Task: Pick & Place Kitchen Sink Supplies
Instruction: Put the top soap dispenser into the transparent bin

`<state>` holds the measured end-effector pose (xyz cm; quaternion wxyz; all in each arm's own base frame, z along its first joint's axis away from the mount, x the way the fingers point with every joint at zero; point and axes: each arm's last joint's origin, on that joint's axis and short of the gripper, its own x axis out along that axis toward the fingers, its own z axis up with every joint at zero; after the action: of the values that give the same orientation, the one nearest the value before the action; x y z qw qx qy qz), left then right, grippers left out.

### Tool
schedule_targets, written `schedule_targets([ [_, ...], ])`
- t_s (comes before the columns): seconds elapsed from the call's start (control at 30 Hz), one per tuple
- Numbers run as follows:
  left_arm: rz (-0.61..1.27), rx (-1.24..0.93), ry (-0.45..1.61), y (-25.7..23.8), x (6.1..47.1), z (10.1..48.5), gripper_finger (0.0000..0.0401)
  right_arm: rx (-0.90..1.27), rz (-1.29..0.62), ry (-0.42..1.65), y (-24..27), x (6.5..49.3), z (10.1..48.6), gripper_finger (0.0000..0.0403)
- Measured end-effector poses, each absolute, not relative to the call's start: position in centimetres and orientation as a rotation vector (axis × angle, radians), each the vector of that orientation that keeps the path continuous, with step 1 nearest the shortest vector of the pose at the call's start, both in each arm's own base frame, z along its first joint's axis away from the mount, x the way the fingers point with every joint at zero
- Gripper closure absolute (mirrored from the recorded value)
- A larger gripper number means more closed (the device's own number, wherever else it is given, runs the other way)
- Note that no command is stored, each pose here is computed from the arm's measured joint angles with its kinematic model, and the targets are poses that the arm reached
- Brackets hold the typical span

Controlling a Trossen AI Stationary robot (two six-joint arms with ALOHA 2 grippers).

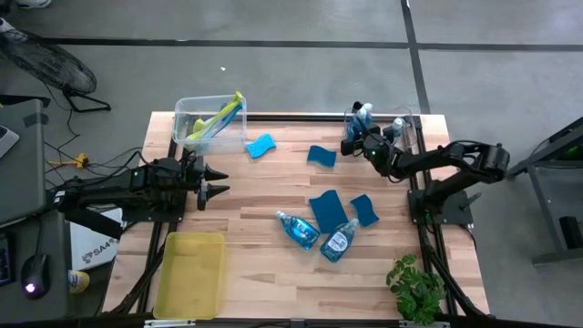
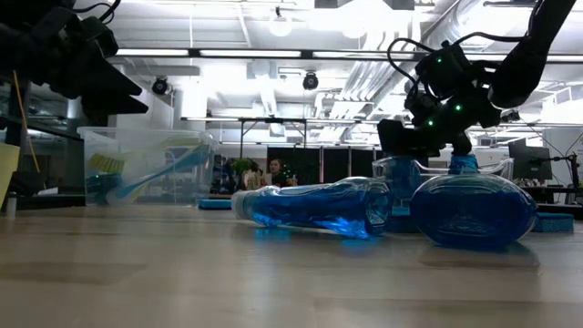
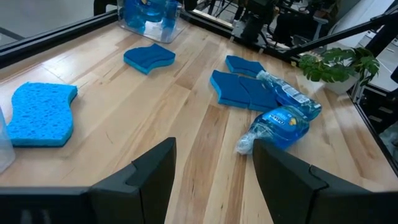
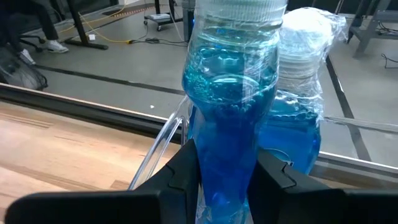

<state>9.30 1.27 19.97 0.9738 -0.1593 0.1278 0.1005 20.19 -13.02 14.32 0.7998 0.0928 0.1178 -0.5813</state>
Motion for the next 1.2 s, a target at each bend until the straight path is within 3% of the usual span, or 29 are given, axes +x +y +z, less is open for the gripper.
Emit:
schedule_targets([
  [0.23,0.203,-0.321,0.258,1.27,9.3,19.98,0.0192,0.2,-1.237,0.26,-13.0,20.18,14.24,0.0314],
  [0.57,0.203,-0.321,0.258,1.27,9.3,19.98,0.0192,0.204,-1.228,0.263,-12.98,20.18,14.19,0.0261],
  [1.2,0.204,-0.329,0.257,1.26,9.3,19.99,0.0192,0.231,-1.217,0.244,-12.94,20.17,14.29,0.0232],
])
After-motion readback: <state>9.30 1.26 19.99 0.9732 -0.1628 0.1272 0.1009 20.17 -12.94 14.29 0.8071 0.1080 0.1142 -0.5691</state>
